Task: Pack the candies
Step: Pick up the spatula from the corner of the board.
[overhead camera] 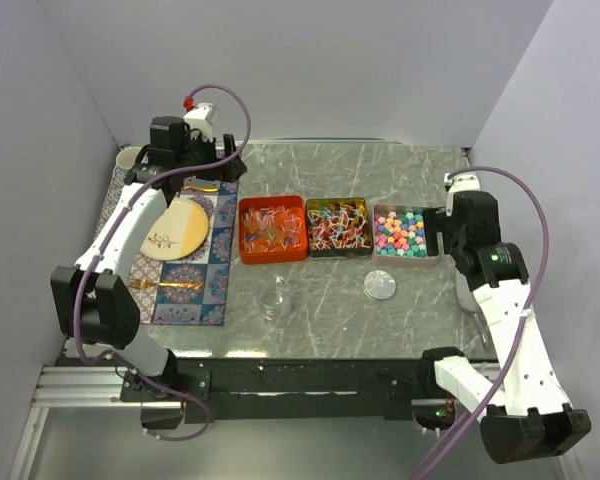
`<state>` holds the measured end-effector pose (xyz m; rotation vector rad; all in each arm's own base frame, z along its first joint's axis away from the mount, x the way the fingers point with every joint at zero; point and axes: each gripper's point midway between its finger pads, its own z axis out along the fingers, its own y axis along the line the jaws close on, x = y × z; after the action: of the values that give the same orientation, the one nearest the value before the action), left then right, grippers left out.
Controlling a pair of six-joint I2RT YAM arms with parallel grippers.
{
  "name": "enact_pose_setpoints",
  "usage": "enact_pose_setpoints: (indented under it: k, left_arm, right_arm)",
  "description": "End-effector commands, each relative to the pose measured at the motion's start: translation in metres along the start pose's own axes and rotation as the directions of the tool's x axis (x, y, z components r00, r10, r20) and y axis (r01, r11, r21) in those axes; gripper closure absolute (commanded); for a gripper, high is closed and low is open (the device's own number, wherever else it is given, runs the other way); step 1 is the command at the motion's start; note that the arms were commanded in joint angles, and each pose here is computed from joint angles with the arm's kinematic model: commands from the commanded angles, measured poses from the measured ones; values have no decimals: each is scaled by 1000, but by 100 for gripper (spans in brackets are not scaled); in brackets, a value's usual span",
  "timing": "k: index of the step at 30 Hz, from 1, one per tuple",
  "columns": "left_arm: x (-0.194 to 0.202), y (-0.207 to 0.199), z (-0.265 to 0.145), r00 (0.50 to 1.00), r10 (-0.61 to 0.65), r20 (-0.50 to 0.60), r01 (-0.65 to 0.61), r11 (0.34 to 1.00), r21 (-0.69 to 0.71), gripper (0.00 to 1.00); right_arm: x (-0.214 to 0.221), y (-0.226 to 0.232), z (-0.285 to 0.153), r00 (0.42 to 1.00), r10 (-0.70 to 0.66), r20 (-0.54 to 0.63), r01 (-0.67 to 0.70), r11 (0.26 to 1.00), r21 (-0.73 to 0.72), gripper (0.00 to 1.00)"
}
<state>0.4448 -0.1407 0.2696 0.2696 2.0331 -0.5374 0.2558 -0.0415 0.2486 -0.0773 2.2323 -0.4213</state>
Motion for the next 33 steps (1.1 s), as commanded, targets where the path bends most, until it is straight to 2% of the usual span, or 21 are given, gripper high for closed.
enact_pose_setpoints:
  k: [1,3,4,5,8,9,12,14,17,21,23,26,28,33]
  left_arm:
    - [-12,-9,2,1000,3,21,-4,999,40,3]
    - [-6,-7,7,1000,-4,6,4,999,34,3]
    - [-5,-7,8,1000,-5,1,5,999,34,3]
    - [0,-5,12,1000,-12,-17,13,999,29,3]
    - [7,-4,18,999,-28,-45,30,999,25,2]
    - [8,-4,19,998,-31,-46,32,999,24,2]
    - [11,-2,20,998,-35,-45,36,999,18,1]
    - [17,2,21,998,-33,-57,33,999,0,1]
    - [21,5,22,998,-31,-63,30,999,-9,1]
    - [25,4,22,996,-37,-77,37,999,-2,1]
    - [28,6,22,996,-31,-83,30,1000,-8,1]
    - [33,10,27,995,-34,-95,32,999,-26,1]
    - [32,10,27,995,-30,-93,28,999,-24,1]
    - [36,15,23,994,-9,-105,4,999,-50,1]
  right_arm:
    - [18,-18,8,997,-59,-45,63,994,91,0]
    - [37,-27,14,988,-88,-128,102,989,107,0]
    - [44,-23,16,975,-153,-162,163,985,50,0]
    - [57,-40,21,968,-115,-224,138,986,92,0]
    - [77,-48,24,936,-96,-339,115,993,36,0]
    - [86,-60,18,922,-51,-384,76,996,50,0]
    - [102,-67,7,891,-43,-452,45,999,-6,0]
    - [113,-67,-1,866,-96,-491,91,995,-34,0]
    - [135,-69,-14,828,-132,-545,125,991,-50,4]
    - [181,-65,-24,745,-179,-642,132,984,-121,21]
    - [204,-58,-25,702,-183,-688,109,983,-151,23]
    - [219,-51,-15,696,-182,-694,92,982,-165,24]
    - [218,-49,-2,722,-167,-671,81,984,-158,26]
    - [226,-38,27,714,-161,-681,22,978,-207,35]
